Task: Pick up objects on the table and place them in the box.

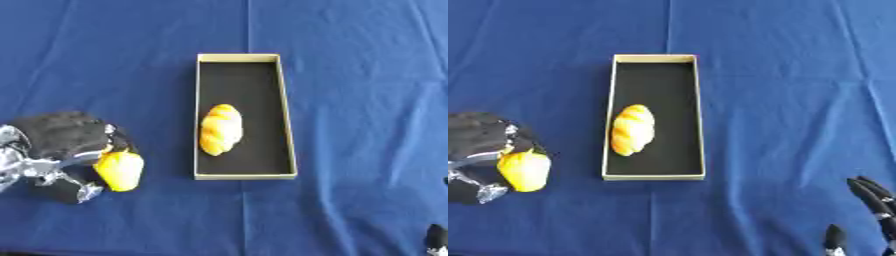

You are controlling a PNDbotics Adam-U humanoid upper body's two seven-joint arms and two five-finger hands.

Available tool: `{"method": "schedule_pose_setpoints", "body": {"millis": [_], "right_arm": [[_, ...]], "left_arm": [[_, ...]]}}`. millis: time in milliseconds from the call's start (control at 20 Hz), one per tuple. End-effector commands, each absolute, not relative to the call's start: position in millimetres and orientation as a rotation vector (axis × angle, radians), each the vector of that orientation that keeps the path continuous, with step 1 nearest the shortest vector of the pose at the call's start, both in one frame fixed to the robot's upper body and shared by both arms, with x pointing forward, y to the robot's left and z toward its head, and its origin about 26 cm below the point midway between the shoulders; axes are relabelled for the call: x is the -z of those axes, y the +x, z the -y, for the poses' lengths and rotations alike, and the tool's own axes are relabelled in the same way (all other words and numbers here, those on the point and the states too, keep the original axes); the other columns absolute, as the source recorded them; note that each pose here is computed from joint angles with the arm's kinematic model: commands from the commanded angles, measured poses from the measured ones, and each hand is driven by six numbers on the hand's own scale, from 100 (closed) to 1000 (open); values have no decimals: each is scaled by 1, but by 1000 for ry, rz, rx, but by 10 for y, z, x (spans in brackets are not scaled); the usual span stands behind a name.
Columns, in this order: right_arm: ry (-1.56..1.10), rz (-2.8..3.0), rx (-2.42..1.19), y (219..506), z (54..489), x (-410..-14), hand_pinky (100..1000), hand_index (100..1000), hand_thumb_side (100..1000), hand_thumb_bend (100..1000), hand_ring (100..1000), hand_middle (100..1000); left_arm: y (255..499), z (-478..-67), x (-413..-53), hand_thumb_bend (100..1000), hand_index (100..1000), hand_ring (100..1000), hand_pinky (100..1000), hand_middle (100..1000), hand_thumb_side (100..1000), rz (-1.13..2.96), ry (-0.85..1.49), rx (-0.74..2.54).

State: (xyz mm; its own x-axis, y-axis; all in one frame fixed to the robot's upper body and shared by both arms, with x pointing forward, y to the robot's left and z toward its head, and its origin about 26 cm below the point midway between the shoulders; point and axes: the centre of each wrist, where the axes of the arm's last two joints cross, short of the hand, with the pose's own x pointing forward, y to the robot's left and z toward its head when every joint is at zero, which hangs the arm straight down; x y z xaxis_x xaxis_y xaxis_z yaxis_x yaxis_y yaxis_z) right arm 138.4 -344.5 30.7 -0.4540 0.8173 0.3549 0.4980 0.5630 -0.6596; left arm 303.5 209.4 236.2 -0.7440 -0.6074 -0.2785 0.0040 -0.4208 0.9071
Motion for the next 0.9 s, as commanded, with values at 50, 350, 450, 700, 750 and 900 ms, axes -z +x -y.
{"method": "schedule_pose_setpoints", "body": {"millis": [50, 350, 450, 700, 750, 900], "right_arm": [[-1007, 2306, -519, 1359, 3473, -322, 789, 920, 732, 100, 886, 809], [-1005, 2302, -511, 1341, 3476, -312, 789, 918, 720, 100, 885, 808], [-993, 2322, -516, 1355, 3512, -338, 789, 914, 699, 100, 884, 808], [-945, 2417, -537, 1433, 3714, -503, 790, 903, 637, 100, 881, 806], [-937, 2433, -537, 1445, 3756, -538, 790, 902, 632, 100, 880, 806], [-923, 2461, -524, 1464, 3844, -613, 790, 903, 629, 100, 880, 806]], "left_arm": [[2987, -2151, -2616, 100, 817, 656, 701, 614, 129, 1519, 941, 2191], [2989, -2136, -2999, 223, 808, 649, 656, 607, 100, 1771, 1117, 2115], [2982, -2062, -3105, 163, 800, 633, 662, 599, 100, 1858, 1139, 2067], [2971, -1829, -3317, 100, 783, 592, 720, 575, 218, 1973, 920, 1971], [2995, -1794, -3359, 100, 780, 588, 727, 571, 251, 1981, 854, 1962], [3086, -1696, -3460, 100, 777, 583, 732, 568, 268, 1993, 710, 1970]]}}
